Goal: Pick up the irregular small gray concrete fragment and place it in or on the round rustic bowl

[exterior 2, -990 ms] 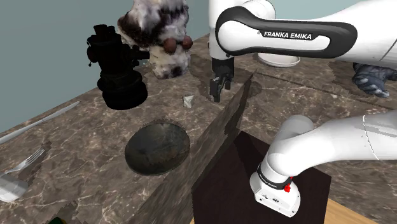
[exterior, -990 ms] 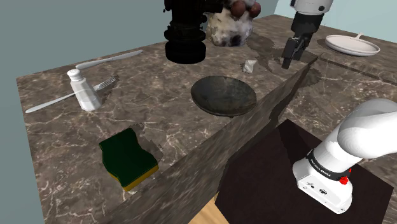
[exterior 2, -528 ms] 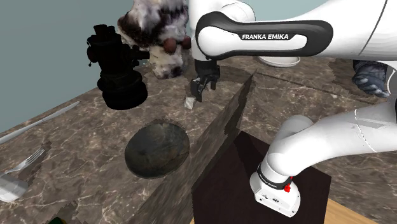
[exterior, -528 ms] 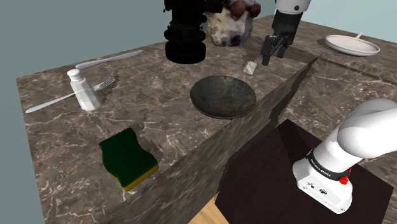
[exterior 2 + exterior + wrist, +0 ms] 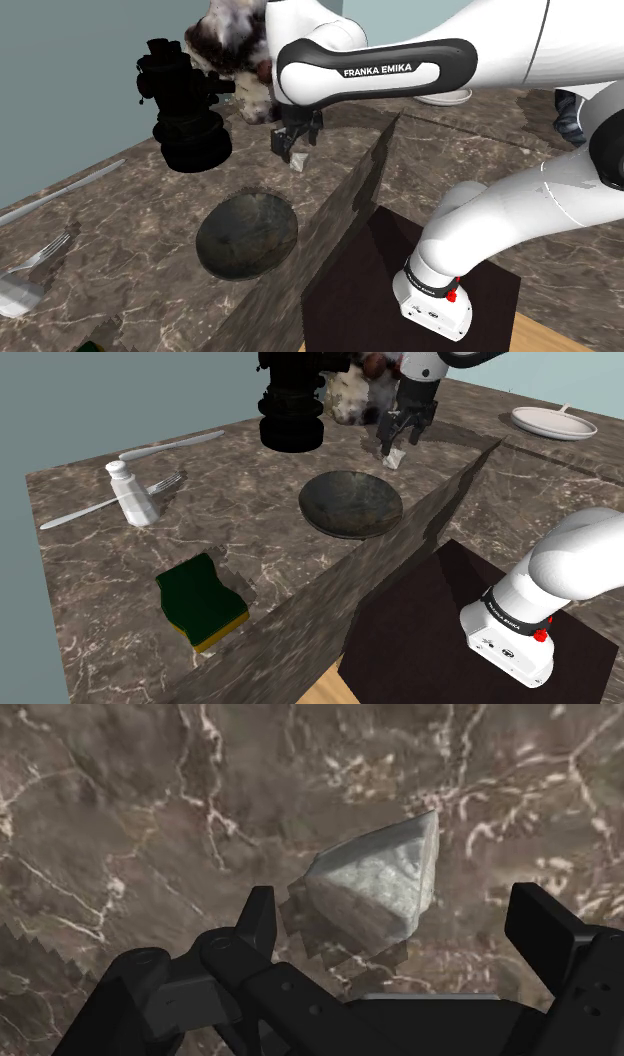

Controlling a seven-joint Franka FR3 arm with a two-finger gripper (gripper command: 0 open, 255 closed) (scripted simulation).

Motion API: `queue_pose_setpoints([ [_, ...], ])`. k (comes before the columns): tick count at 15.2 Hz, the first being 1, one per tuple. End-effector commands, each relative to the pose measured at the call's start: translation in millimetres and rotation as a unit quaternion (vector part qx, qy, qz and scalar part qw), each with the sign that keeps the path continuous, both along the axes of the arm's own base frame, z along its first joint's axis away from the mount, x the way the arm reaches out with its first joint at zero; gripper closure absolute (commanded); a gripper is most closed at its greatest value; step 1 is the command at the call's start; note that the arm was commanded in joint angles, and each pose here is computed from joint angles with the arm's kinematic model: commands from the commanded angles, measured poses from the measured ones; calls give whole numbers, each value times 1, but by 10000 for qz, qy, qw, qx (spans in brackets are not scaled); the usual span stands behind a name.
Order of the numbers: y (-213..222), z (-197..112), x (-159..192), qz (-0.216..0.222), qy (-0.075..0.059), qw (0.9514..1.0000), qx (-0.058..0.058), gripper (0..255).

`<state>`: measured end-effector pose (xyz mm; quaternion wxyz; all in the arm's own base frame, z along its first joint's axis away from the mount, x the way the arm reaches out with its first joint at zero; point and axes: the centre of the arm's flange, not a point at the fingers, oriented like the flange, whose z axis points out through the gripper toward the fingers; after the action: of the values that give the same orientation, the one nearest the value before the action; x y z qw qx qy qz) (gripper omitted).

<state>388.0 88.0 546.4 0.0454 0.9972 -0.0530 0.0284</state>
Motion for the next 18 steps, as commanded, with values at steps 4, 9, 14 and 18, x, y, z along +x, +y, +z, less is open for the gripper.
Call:
queue_pose_setpoints([
  [4,-2,-24,2,-8,-7,10000,0,0],
  [9,-2,-24,2,-8,-7,10000,0,0],
  [14,-2,-24,2,-8,-7,10000,0,255],
  [18,-2,-24,2,-8,-7,10000,0,255],
])
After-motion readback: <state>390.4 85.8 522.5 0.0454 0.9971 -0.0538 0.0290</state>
